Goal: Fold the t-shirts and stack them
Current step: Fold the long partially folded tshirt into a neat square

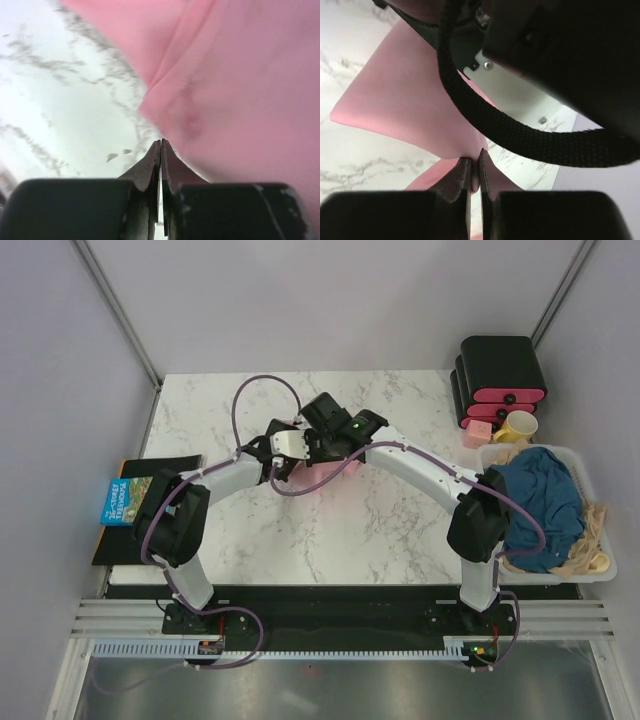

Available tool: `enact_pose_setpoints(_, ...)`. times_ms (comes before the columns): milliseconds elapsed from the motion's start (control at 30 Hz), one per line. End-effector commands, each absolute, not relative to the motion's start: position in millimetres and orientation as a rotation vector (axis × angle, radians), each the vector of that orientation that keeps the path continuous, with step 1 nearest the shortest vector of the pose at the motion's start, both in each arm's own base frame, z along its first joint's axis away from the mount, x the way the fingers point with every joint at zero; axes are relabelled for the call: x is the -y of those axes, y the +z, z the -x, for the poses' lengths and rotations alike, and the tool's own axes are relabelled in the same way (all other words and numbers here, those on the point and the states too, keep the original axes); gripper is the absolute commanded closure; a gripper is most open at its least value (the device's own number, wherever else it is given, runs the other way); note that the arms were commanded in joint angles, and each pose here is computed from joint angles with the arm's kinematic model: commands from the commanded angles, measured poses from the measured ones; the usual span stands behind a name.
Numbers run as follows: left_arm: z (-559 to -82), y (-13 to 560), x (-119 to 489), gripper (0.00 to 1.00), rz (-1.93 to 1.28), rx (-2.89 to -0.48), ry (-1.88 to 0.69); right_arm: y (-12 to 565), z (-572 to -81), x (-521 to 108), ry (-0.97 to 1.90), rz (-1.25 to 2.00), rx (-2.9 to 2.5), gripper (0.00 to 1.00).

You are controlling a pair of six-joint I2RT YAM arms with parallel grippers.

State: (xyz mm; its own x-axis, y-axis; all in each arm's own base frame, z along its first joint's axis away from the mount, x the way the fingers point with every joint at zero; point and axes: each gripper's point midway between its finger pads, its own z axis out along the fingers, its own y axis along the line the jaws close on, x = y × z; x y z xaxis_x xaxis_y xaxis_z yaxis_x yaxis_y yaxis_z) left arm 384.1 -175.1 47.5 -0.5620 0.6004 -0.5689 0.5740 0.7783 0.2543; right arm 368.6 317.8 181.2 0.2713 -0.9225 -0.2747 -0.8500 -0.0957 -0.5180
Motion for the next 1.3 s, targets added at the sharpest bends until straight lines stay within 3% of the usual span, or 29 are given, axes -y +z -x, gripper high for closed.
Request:
enact_pose_setpoints(0,-426.8,139.2,154.3,0.92,-0.526,-2.118,0.127,177.9,-373.0,-312.6,-0.188,1.935,-1.628,1.00)
enact_pose_setpoints(100,-429.8,147.4,156.7,0.82,-0.523,-2.120,0.093,176.4,-371.6,-312.1,-0.181,1.933,-1.635,1.00)
enact_pose_setpoints(200,-432.1,149.8,157.7,0.56,-0.528,-2.122,0.095,177.9,-369.4,-311.4,-0.177,1.929,-1.635,1.00)
enact_pose_setpoints(300,-434.0,147.7,161.1,0.54,-0.556,-2.128,0.087,180.2,-365.7,-311.0,-0.168,1.923,-1.634,1.00)
enact_pose_setpoints(433,-431.0,130.7,167.2,0.59,-0.630,-2.187,0.069,179.3,-363.1,-308.9,-0.164,1.920,-1.637,1.00)
enact_pose_setpoints(533,-426.1,119.6,171.3,0.73,-0.671,-2.214,0.042,187.6,-368.4,-311.0,-0.180,1.880,-1.632,1.00)
enact_pose_setpoints(567,-422.6,114.0,172.4,0.88,-0.685,-2.227,0.033,191.4,-370.1,-312.8,-0.183,1.863,-1.627,1.00)
enact_pose_setpoints(633,-417.9,105.0,177.1,0.98,-0.726,-2.244,0.013,198.9,-373.9,-316.1,-0.188,1.829,-1.622,1.00)
enact_pose_setpoints(1267,-365.1,72.8,205.2,0.98,-1.153,-2.183,0.026,200.1,-387.6,-338.7,-0.212,1.748,-1.621,1.00)
